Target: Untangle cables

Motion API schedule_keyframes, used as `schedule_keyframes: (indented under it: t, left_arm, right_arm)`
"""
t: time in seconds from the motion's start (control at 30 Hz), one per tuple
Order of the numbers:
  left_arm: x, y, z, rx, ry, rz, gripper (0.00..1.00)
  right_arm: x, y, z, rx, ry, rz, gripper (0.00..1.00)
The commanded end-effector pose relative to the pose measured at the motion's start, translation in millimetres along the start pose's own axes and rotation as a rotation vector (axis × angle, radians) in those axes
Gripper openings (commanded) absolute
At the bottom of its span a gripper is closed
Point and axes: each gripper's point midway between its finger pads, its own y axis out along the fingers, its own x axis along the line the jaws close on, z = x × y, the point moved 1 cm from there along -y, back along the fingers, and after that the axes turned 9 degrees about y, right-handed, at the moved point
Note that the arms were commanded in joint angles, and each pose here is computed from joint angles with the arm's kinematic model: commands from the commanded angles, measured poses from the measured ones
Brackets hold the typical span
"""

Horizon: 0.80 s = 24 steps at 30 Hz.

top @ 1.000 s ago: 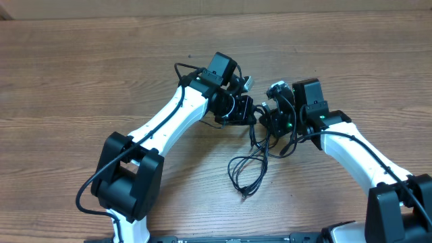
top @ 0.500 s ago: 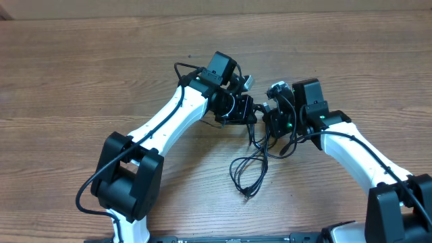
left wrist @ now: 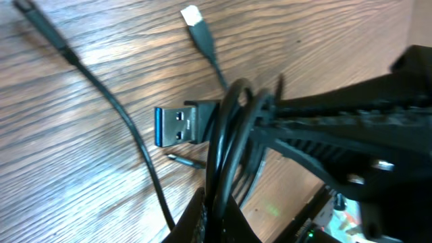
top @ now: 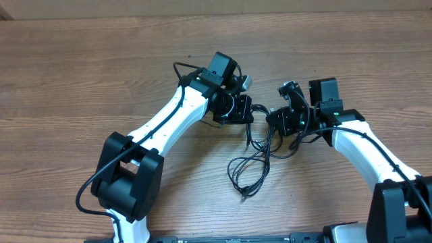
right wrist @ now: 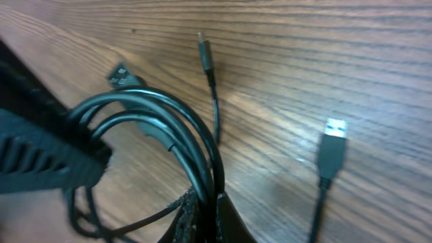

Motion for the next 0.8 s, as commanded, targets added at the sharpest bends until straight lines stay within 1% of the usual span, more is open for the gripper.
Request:
schedule_keyframes:
  t: [0.0,0.17,0.37,0.6,0.63,0.67,0.7,0.73,0.77]
  left_arm:
    - [10.8,-11.2,-4.3,-0.030,-0.025,-0.099,0.04]
    - [30.5,-14.3,-0.8,-0.036,-0.103,-0.217,0.04]
    - [39.0,-16.5,-2.6,-0.057,-0.147,-0.269,0.04]
    - [41.5,-17.2,-2.7,-0.061,-0.158,-0.286,0.04]
    - [40.1,-16.8,-2.2,-0.058,-0.158,-0.276,0.04]
    - [39.0,-16.5,-2.0,-0.055,-0.157,-0.269,0.04]
    - [37.1,-15.9,-1.6,-0.051,-0.149,-0.258,0.04]
    - [35.7,-15.6,-1.5,-0.048,-0.139,-0.249,0.04]
    - [33.2,-14.9,-1.4,-0.043,-0.123,-0.233,0.04]
  right_arm:
    - [4.9,-5.3,-0.5,-0.005,0.037,-0.079,0.04]
    - [6.9,-20.4,-5.0,-0.032,0.070,-0.155,0.04]
    - [4.1,-36.5,-5.5,-0.052,0.088,-0.199,0.04]
    - [-7.3,-42.8,-3.4,-0.055,0.137,-0.180,0.04]
    - [-10.0,-42.4,-2.1,-0.051,0.142,-0.164,0.20]
    - [-11.1,-42.2,-0.8,-0.046,0.147,-0.157,0.32]
    - [-11.4,-42.1,0.5,-0.041,0.152,-0.154,0.40]
    - [-11.5,-42.0,1.7,-0.036,0.156,-0.153,0.52]
    - [-11.8,-41.9,2.7,-0.032,0.160,-0.151,0.77]
